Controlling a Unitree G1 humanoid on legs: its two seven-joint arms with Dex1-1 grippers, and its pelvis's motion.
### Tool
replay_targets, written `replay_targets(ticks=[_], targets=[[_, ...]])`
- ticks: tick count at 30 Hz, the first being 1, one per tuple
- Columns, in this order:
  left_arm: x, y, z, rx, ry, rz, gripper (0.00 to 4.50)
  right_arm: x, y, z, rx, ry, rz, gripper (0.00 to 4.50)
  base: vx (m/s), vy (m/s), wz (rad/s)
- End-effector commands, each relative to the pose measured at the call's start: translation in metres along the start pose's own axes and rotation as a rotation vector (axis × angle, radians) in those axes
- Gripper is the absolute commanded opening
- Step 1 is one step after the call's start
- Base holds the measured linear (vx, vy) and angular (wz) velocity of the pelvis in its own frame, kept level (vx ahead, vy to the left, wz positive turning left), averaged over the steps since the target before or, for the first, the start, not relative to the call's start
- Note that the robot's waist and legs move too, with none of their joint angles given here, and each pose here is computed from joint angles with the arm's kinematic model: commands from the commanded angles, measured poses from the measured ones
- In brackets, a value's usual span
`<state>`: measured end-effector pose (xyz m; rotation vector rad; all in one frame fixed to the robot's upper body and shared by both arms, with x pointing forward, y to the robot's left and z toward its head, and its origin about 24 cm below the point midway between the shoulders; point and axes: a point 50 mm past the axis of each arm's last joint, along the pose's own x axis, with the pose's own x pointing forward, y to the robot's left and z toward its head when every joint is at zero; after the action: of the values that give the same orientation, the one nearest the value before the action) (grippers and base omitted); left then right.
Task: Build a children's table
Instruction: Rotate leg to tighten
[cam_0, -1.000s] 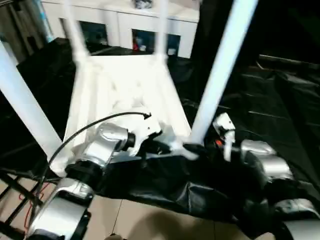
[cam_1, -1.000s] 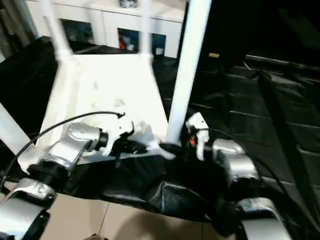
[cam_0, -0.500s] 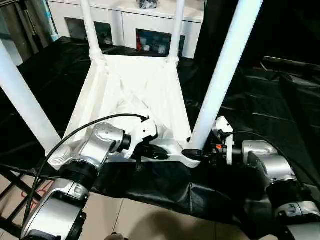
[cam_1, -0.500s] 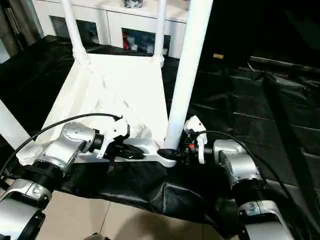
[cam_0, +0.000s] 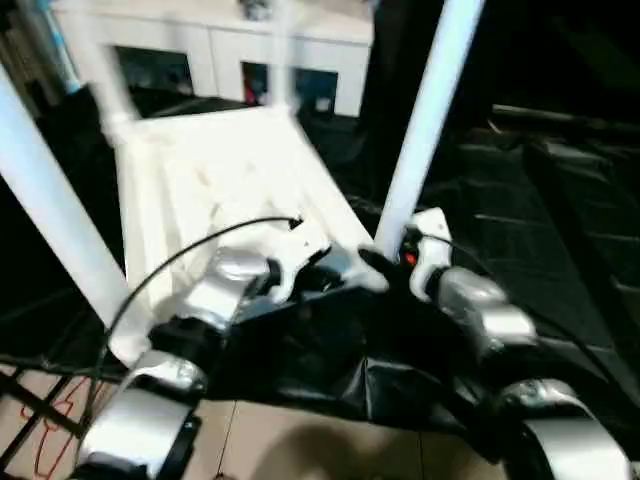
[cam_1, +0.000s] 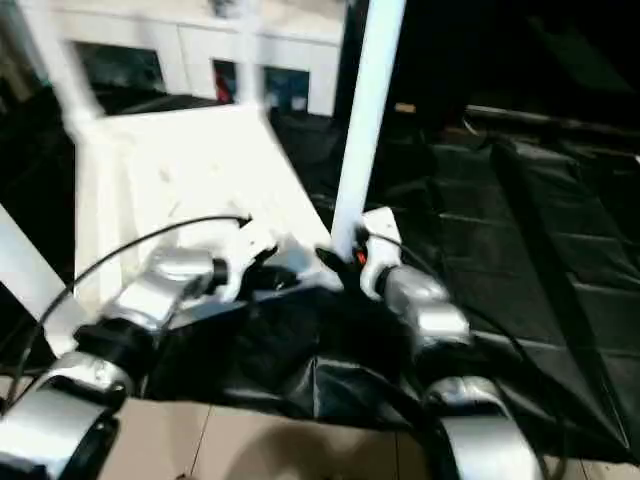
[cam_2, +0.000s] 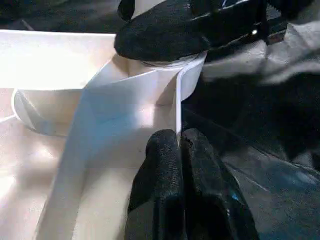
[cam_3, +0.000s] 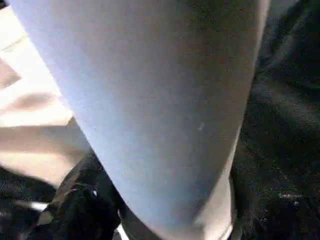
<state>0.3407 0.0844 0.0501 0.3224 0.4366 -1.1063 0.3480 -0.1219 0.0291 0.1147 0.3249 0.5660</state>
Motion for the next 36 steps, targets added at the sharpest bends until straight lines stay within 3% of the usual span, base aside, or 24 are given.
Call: replay_targets(ticks=[1,2,3,5,9,14,19,25,26,36], targets=[[0.023,-0.023,0.024,0.049,-0.081,-0.11,0.0,0.013,0.027,-0.019,0.028,0.084,0.079,2.94,0.0,0.0,0.0],[0.023,-0.023,0.024,0.052,-0.081,-0.11,0.0,0.014,0.028,-0.018,0.035,0.077,0.084,2.94,0.0,0.0,0.0],[0.023,-0.024,0.023,0.057,-0.079,-0.117,0.0,0.016,0.032,-0.014,0.046,0.06,0.119,3.34,0.0,0.0,0.0],[0.022,-0.024,0.022,0.064,-0.077,-0.126,0.0,0.017,0.033,-0.012,0.038,0.051,0.137,3.36,0.0,0.0,0.0],[0.018,-0.023,0.021,0.075,-0.072,-0.144,0.0,0.012,0.033,-0.009,-0.035,0.055,0.234,3.8,0.0,0.0,0.0],[0.008,-0.02,0.014,0.098,-0.038,-0.206,0.0,-0.01,0.032,-0.011,-0.116,0.088,0.501,3.8,0.0,0.0,0.0],[-0.002,-0.016,0.007,0.12,-0.01,-0.248,0.0,-0.03,0.02,-0.014,-0.13,0.135,0.61,3.8,0.0,0.0,0.0],[-0.014,-0.01,0.002,0.139,0.0,-0.277,0.0,-0.05,0.015,-0.015,-0.11,0.198,0.742,3.47,0.0,0.0,0.0],[-0.017,-0.008,0.001,0.142,0.006,-0.283,0.0,-0.053,0.015,-0.014,-0.109,0.214,0.768,3.24,0.0,0.0,0.0],[-0.019,-0.006,0.0,0.141,0.012,-0.284,0.0,-0.05,0.018,-0.013,-0.105,0.214,0.767,2.68,0.0,0.0,0.0]])
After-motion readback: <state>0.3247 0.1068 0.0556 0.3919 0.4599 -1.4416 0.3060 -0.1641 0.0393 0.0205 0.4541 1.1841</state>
